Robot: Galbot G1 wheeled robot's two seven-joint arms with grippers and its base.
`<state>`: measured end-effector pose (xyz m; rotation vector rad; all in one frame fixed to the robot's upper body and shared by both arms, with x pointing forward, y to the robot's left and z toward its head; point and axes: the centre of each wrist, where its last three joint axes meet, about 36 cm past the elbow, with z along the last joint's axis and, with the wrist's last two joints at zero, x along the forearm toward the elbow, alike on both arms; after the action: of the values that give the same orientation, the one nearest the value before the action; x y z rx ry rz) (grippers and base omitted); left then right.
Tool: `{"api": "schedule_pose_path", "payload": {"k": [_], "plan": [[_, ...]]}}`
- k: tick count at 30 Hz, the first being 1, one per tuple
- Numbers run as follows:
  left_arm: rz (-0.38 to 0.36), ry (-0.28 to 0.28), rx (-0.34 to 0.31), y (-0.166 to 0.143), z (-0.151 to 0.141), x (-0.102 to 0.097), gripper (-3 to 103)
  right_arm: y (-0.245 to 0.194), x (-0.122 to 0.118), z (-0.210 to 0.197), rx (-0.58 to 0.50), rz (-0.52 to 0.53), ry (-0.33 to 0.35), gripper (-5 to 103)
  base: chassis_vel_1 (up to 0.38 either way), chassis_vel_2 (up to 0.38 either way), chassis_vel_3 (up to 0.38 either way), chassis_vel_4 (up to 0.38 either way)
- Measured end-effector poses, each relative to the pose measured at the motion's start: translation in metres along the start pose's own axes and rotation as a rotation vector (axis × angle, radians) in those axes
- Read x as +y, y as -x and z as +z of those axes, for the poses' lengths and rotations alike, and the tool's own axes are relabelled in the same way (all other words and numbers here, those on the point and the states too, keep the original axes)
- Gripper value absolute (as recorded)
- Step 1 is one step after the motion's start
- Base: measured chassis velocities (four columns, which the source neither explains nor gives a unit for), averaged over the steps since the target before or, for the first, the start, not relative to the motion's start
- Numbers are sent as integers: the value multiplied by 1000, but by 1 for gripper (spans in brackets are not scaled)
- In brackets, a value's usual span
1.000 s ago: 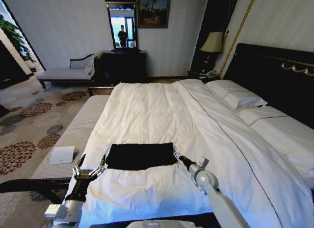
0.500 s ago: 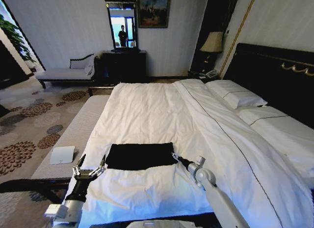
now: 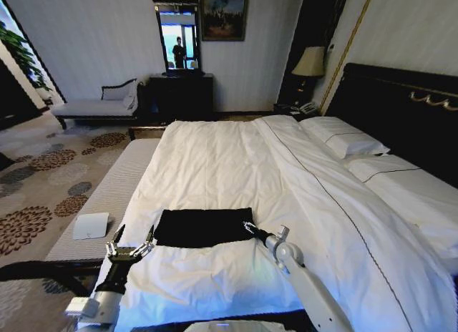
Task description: Fold the clothes on the bed.
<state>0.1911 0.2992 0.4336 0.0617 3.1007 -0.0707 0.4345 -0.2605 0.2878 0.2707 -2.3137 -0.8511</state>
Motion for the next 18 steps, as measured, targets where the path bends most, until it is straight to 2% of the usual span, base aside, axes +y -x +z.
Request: {"api": "schedule_pose_path", "payload": {"k": [1, 2, 5, 8, 10, 14, 16, 18], "plan": [[0, 0, 0, 0, 0, 0, 100, 0, 1, 0, 1, -2, 1, 71, 0, 0, 0, 0], [0, 0, 0, 0, 0, 0, 100, 1, 2, 1, 1, -6, 5, 60, 0, 0, 0, 0], [0, 0, 0, 0, 0, 0, 100, 2, 4, 2, 0, -11, 11, 54, 0, 0, 0, 0], [-1, 0, 0, 0, 0, 0, 100, 1, 7, 2, -2, -14, 17, 37, 0, 0, 0, 0], [-1, 0, 0, 0, 0, 0, 100, 1, 8, 3, -2, -12, 19, 37, 0, 0, 0, 0], [-1, 0, 0, 0, 0, 0, 100, 0, 12, 4, -7, -7, 27, 15, 0, 0, 0, 0], [-1, 0, 0, 0, 0, 0, 100, 0, 13, 4, -8, -7, 27, 15, 0, 0, 0, 0], [-1, 0, 0, 0, 0, 0, 100, -2, 15, 3, -13, -10, 26, 7, 0, 0, 0, 0]]}}
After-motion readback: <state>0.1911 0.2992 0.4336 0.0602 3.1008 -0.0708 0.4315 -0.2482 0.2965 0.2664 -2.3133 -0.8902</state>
